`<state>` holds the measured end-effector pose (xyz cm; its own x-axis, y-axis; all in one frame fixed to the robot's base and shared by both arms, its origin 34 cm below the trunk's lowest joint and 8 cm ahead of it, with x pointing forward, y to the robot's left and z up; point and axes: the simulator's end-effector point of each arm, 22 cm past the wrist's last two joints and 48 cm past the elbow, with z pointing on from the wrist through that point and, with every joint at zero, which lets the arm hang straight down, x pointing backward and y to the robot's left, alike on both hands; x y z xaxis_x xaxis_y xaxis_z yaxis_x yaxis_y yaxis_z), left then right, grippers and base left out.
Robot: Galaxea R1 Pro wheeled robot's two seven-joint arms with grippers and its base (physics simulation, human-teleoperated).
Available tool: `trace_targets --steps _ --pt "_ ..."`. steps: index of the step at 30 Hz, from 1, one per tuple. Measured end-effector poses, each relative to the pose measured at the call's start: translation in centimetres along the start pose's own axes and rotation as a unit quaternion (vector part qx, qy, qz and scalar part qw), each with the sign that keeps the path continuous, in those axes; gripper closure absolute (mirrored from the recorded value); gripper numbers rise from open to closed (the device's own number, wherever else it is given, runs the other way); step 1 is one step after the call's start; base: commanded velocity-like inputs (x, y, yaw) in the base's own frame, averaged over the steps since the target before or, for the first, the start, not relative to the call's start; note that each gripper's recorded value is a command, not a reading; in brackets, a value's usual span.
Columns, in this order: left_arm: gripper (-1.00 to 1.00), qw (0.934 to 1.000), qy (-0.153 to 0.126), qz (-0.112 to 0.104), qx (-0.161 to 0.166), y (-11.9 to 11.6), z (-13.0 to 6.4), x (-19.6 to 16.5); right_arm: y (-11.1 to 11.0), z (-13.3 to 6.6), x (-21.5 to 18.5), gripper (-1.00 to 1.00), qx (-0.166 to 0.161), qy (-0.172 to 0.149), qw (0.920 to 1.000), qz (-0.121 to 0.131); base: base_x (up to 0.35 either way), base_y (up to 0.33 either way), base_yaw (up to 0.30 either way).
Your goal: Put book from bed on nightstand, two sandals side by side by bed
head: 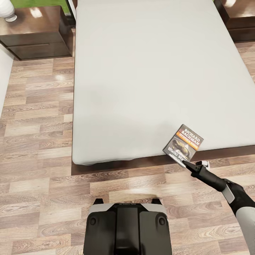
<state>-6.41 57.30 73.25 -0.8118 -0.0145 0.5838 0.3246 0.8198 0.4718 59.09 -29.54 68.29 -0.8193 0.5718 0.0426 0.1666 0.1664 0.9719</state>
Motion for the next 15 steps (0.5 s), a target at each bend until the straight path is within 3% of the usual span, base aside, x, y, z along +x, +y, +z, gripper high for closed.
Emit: trace_targets --steps 15 --pt "-1.00 1.0000 0.000 -0.001 0.000 -0.09 -0.02 -0.01 0.39 0.41 -0.12 1.00 -0.005 0.003 0.9999 0.013 0.000 0.000 0.000"
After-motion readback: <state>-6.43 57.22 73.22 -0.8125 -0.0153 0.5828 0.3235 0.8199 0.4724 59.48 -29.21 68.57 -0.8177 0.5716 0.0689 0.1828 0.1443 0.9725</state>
